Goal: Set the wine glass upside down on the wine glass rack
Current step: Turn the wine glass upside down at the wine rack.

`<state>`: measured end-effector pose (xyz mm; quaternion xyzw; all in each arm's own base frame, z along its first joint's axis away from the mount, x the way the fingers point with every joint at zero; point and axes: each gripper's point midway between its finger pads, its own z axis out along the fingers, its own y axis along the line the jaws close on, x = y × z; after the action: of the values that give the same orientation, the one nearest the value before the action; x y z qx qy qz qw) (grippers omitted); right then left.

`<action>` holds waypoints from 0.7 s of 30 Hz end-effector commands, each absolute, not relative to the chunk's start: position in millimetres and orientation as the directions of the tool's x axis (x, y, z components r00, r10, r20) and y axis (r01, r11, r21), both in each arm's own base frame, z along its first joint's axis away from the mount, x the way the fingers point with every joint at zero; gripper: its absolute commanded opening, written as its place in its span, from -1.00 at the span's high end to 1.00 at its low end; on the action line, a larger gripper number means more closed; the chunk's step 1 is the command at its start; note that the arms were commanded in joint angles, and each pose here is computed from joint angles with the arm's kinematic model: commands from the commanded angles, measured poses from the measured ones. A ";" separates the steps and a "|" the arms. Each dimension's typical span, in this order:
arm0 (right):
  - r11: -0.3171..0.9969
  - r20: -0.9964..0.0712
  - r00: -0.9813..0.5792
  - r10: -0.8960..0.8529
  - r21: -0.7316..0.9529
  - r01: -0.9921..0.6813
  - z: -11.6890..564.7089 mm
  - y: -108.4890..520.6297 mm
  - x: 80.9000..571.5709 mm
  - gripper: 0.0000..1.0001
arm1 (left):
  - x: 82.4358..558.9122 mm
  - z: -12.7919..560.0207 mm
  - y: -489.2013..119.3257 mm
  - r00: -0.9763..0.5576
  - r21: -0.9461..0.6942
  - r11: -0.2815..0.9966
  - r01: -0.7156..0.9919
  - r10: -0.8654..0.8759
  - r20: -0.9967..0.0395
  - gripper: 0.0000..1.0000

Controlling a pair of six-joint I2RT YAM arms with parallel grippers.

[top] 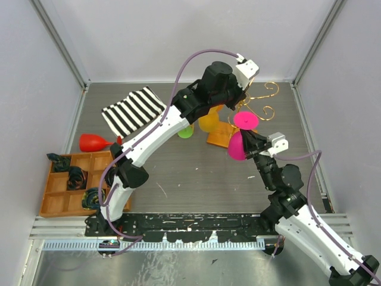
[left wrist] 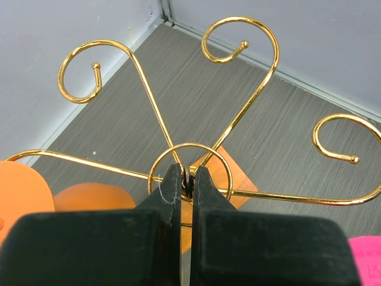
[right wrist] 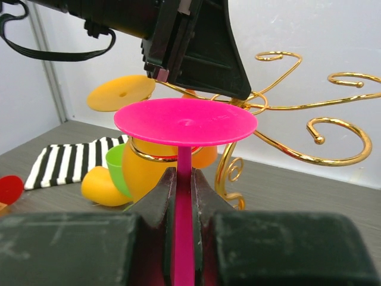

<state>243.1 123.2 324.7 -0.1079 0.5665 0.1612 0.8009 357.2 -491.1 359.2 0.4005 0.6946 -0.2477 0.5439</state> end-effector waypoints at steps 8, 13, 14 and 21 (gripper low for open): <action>0.957 -0.916 0.397 0.058 -0.063 -0.285 331.7 121.9 265.3 0.99 | 347.2 390.5 -486.1 -0.045 0.097 0.551 0.829 0.239 -0.970 1.00; 0.945 -0.897 0.438 0.057 -0.093 -0.313 335.0 131.0 265.8 0.99 | 347.3 389.2 -486.1 -0.048 0.097 0.553 0.827 0.242 -0.969 1.00; 0.943 -0.894 0.444 0.058 -0.097 -0.319 335.2 132.5 265.6 0.99 | 346.7 388.5 -486.8 -0.049 0.096 0.552 0.828 0.242 -0.969 1.00; 0.897 -0.881 0.470 0.046 -0.170 -0.407 333.2 154.6 261.5 0.99 | 346.6 385.9 -488.8 -0.052 0.095 0.551 0.829 0.245 -0.968 1.00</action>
<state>276.1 131.9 311.6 -0.1348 0.5518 0.0925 0.8178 352.5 -493.1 357.4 0.4058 0.6945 -0.2492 0.5393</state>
